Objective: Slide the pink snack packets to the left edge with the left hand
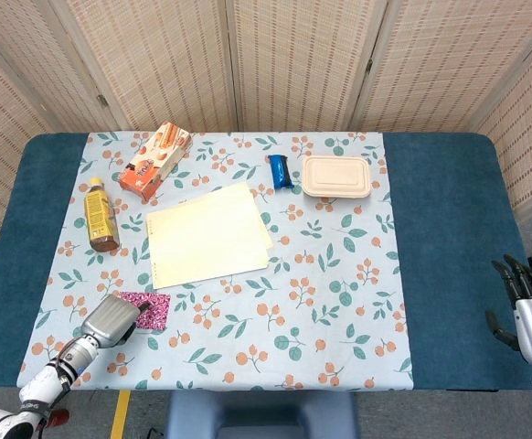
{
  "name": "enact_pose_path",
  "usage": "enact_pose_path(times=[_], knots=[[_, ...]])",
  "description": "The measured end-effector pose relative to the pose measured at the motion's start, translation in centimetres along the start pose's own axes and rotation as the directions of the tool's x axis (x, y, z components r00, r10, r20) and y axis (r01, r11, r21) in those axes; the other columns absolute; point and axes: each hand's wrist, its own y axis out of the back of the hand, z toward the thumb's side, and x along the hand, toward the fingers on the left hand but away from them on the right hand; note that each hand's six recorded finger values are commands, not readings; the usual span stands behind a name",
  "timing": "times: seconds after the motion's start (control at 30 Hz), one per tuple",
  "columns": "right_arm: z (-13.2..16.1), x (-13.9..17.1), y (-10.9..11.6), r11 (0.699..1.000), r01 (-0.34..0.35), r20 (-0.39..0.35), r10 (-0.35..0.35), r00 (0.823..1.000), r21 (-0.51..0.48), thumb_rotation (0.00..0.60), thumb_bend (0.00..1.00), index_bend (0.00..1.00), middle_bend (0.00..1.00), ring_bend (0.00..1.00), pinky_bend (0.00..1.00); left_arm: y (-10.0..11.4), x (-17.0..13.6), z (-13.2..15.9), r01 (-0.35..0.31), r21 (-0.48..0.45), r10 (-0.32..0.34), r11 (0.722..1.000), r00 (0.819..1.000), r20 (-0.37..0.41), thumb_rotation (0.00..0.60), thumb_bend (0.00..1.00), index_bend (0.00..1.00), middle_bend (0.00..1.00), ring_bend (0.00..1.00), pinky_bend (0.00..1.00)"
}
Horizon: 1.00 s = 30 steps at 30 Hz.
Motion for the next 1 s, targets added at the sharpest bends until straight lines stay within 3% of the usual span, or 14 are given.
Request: enact_pose_path(times=[0.43,1.0], knots=[[-0.2,0.1,-0.1,1.0,-0.003,0.005,0.003,1.0,-0.001,0.6,0.39,0.1,0.1,0.12,0.0,-0.9,0.5,0.4,0.039,0.008,-0.039,0.999,0.999,-0.013,0.6,0.7,0.24,0.99,0.89,0.91],[0.1,0.0,0.1,1.0,0.0,0.001,0.0,1.0,0.001,0.6,0.39,0.1,0.1,0.12,0.0,-2.3,-1.0,-2.7,0.072,-0.037,-0.075,0.997,0.992,-0.099,0.6,0.7,0.25,0.99,0.89,0.91]])
